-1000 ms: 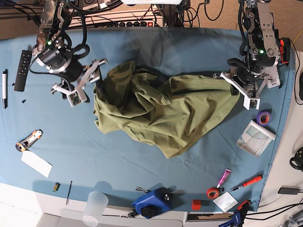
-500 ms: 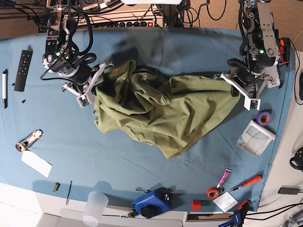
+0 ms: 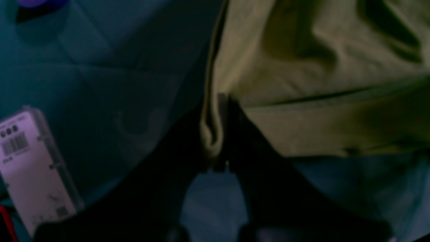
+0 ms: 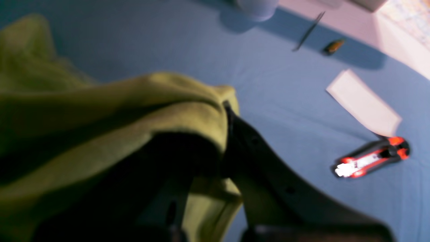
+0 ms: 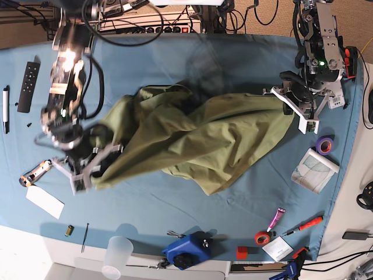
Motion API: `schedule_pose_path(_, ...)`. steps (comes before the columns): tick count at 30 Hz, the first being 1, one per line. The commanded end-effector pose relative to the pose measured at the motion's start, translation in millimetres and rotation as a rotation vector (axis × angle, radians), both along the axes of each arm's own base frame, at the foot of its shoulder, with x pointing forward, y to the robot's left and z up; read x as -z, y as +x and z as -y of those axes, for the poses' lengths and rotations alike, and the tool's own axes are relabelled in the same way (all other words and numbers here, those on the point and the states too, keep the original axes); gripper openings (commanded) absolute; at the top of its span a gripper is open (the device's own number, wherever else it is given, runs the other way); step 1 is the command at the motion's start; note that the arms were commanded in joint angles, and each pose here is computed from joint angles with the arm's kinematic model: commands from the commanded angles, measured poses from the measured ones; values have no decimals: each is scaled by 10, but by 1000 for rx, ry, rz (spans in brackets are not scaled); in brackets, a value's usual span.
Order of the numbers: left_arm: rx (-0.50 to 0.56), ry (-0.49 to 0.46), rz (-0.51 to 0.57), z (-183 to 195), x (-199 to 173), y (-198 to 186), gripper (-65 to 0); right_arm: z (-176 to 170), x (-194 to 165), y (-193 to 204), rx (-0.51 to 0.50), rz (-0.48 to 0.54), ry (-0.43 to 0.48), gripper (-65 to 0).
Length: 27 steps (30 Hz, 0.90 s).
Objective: Layout the t-shirt on the table in an organized manner, then fold the t-shirt properly
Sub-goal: 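Grasp the shirt's other end with the right gripper and pull it outward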
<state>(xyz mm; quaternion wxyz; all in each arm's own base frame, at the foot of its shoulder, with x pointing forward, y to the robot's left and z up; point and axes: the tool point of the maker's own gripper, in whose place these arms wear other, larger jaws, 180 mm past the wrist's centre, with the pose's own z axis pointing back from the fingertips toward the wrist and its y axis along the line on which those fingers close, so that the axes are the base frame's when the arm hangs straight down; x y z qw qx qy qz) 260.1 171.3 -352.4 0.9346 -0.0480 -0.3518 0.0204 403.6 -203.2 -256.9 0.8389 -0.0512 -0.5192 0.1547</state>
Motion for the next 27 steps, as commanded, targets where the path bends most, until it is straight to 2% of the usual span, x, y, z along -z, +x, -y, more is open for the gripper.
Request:
schedule_pose_path(1,-1,17,26,-31,-72,32,-650,75,-163,168,16,51,7,-650)
schedule_pose_path(7,-2,19,11,-36,-11,-55,-650,304,-32,771,63,-16,96,-650)
schedule_pose_path(9,-2,20,12,-36,-12,-52,-650,312,-104,922,54,-18,113,-650)
schedule_pose_path(11,-2,19,12,-36,-12,-52,-650,327,-275,1060,54,25,125,-650)
schedule_pose_path(15,-2,18,12,-34,-13,-51,-650,380,-644,1232,62,123,92,-650)
schedule_pose_path(17,-2,18,12,-34,-13,-51,-650,382,-666,1240,62,102,86,-650)
schedule_pose_path(20,-2,19,11,-36,-12,-53,-650,293,-546,1184,-3,39,55,-650)
schedule_pose_path(21,-2,19,12,-35,-13,-51,-650,249,-504,1159,-38,21,41,-617)
schedule_pose_path(24,-2,19,11,-35,-12,-53,-650,241,-478,1145,-49,11,33,-424)
schedule_pose_path(25,-2,18,12,-34,-12,-53,-650,265,-498,1152,-43,17,27,-392)
schedule_pose_path(27,-3,18,11,-34,-11,-53,-650,336,-560,1172,-20,40,22,-387)
